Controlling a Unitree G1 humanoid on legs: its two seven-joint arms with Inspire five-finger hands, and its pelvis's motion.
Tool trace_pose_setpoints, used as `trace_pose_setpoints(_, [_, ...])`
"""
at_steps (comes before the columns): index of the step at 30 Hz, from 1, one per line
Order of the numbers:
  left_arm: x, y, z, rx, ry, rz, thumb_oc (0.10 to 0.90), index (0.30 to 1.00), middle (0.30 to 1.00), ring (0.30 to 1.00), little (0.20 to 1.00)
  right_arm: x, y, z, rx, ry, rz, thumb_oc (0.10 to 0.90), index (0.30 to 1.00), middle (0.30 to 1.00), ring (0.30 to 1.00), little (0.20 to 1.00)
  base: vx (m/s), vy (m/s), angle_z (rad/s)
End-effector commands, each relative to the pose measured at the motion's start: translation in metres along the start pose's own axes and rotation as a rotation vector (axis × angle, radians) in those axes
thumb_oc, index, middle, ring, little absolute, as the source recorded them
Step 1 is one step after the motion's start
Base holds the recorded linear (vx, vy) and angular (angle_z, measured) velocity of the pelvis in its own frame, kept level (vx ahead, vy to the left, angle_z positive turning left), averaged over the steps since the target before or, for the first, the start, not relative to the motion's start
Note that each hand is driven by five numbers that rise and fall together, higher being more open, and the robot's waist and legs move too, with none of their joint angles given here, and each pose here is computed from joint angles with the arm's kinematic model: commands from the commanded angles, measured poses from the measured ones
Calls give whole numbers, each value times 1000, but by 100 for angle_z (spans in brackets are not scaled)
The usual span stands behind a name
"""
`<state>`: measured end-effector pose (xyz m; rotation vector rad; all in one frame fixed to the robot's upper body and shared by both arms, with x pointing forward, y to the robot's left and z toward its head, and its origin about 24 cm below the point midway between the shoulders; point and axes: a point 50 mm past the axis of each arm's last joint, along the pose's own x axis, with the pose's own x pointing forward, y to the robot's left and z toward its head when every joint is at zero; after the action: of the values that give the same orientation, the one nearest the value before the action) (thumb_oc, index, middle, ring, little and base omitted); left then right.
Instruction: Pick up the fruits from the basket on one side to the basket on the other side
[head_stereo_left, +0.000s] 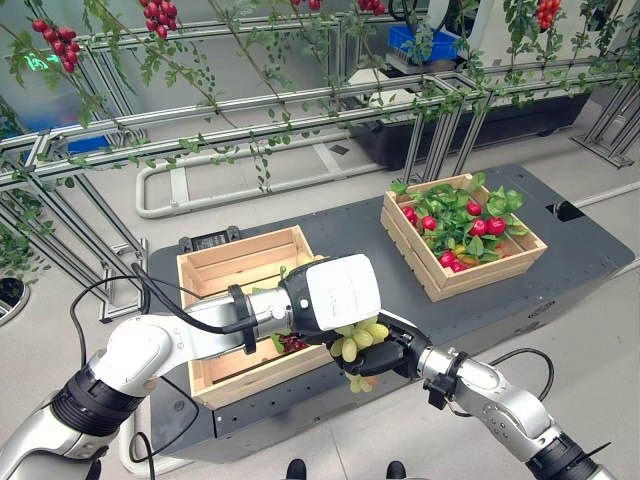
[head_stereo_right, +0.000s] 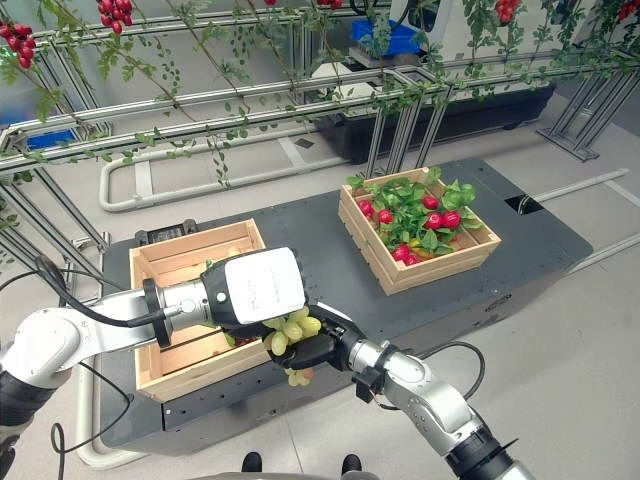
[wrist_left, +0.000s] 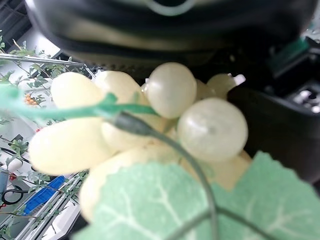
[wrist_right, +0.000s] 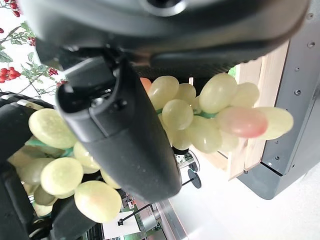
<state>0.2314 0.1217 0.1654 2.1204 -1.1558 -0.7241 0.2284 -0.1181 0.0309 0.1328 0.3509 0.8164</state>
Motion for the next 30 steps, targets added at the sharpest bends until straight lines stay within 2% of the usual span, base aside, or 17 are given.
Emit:
trace_pose_setpoints(1, [4,14,-28,-32,140,116,400,300,300,300,300,12,25,53,-12,-286,156,400,300,300,300,300,0,0,0])
trace_pose_setpoints(7, [1,8,-29,-102,159,74,400,300,300,300,300,9,21,56,-2,-325,123,400,300,300,300,300,0,0,0])
trace_pose_setpoints(8, [0,8,-29,-109,163,73,414,321,321,321,321,8,21,56,0,-328,117,400,300,300,300,300,3,-42,0])
trace_pose_setpoints(10, [-2,4,-31,-172,192,51,747,820,820,820,820,6,18,56,4,-343,83,400,300,300,300,300,4,-42,0])
trace_pose_setpoints(11, [-3,3,-31,-183,195,46,800,900,900,900,900,5,17,55,6,-344,79,400,300,300,300,300,4,-33,-2])
trace_pose_setpoints(22, [-35,-31,-43,-546,439,-6,800,900,900,900,900,-17,-10,54,40,-392,-82,400,300,300,300,300,-9,-60,-10])
trace_pose_setpoints(23, [-41,-40,-43,-620,475,-67,800,900,900,900,900,-21,-14,53,41,-395,-99,400,300,300,300,300,-25,-80,-9])
trace_pose_setpoints(27, [-52,-54,-40,-691,501,-200,800,900,900,900,900,-26,-19,55,39,-398,-124,400,300,300,300,300,-16,-66,-8])
trace_pose_setpoints(29, [-59,-66,-36,-728,498,-320,800,900,900,900,900,-29,-22,57,30,-393,-145,400,300,300,300,300,-15,-84,-4])
trace_pose_setpoints(30, [-59,-65,-36,-728,498,-320,800,900,900,900,900,-28,-22,57,30,-393,-145,400,300,300,300,300,-18,-90,-6])
